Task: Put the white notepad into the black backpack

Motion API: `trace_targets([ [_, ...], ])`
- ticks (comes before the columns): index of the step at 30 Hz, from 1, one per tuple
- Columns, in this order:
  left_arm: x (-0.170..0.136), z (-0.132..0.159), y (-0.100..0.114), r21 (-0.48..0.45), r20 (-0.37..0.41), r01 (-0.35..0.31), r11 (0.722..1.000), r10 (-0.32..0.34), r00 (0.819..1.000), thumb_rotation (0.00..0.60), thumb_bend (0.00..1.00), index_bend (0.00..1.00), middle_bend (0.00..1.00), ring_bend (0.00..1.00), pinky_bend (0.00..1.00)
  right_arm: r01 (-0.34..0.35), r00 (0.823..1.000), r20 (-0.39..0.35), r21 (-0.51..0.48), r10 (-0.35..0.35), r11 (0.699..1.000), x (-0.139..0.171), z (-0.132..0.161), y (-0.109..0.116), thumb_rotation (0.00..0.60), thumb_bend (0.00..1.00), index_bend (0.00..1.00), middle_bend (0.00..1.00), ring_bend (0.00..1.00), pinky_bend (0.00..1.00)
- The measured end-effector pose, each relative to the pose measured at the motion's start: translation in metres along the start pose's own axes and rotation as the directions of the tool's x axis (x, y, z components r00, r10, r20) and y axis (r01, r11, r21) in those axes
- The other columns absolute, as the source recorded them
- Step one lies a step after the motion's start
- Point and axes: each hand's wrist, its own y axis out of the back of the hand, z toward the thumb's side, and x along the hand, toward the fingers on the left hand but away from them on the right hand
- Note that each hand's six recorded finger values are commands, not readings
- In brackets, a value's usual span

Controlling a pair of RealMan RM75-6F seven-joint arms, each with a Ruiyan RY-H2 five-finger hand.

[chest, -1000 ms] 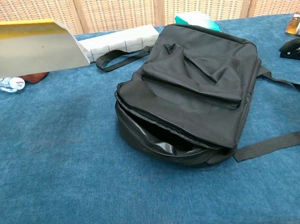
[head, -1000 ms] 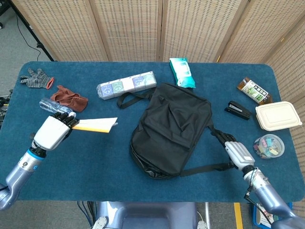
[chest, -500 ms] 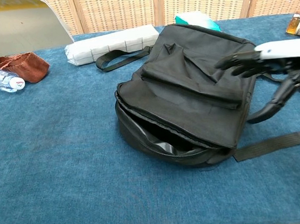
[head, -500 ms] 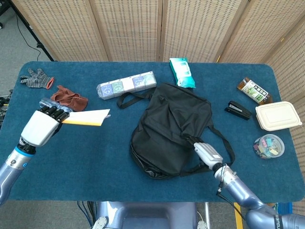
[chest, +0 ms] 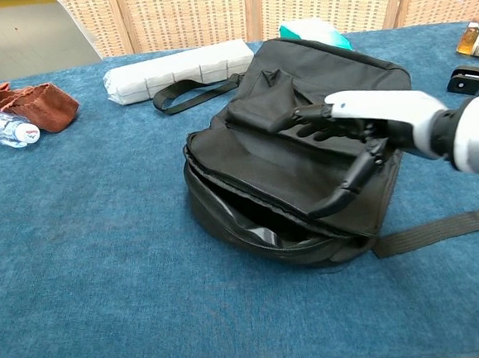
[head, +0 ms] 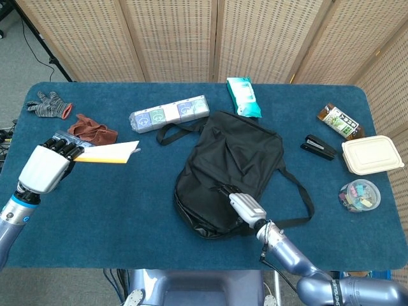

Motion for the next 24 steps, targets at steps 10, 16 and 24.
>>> trace_targets([
  [10, -0.001, -0.006, -0.006, -0.008, -0.017, 0.009, 1.0, -0.009, 1.0, 0.6, 0.71, 0.84, 0.62, 0.52, 0.65, 0.009, 0.999, -0.031, -0.017, -0.01, 1.0, -0.012, 0.012, -0.016, 0.6, 0.0, 0.13, 0.06, 0.0, 0.0],
  [16, -0.002, -0.01, -0.01, -0.013, -0.026, 0.015, 1.0, -0.015, 1.0, 0.6, 0.71, 0.84, 0.62, 0.52, 0.65, 0.038, 0.997, -0.061, -0.035, -0.04, 0.999, -0.015, 0.021, -0.019, 0.6, 0.0, 0.14, 0.06, 0.0, 0.0],
  [24, -0.004, -0.012, -0.01, -0.021, -0.034, 0.008, 1.0, -0.008, 0.999, 0.6, 0.71, 0.84, 0.62, 0.52, 0.65, 0.079, 0.993, -0.087, 0.039, -0.076, 0.996, -0.019, 0.019, -0.036, 0.6, 0.0, 0.14, 0.07, 0.0, 0.0],
])
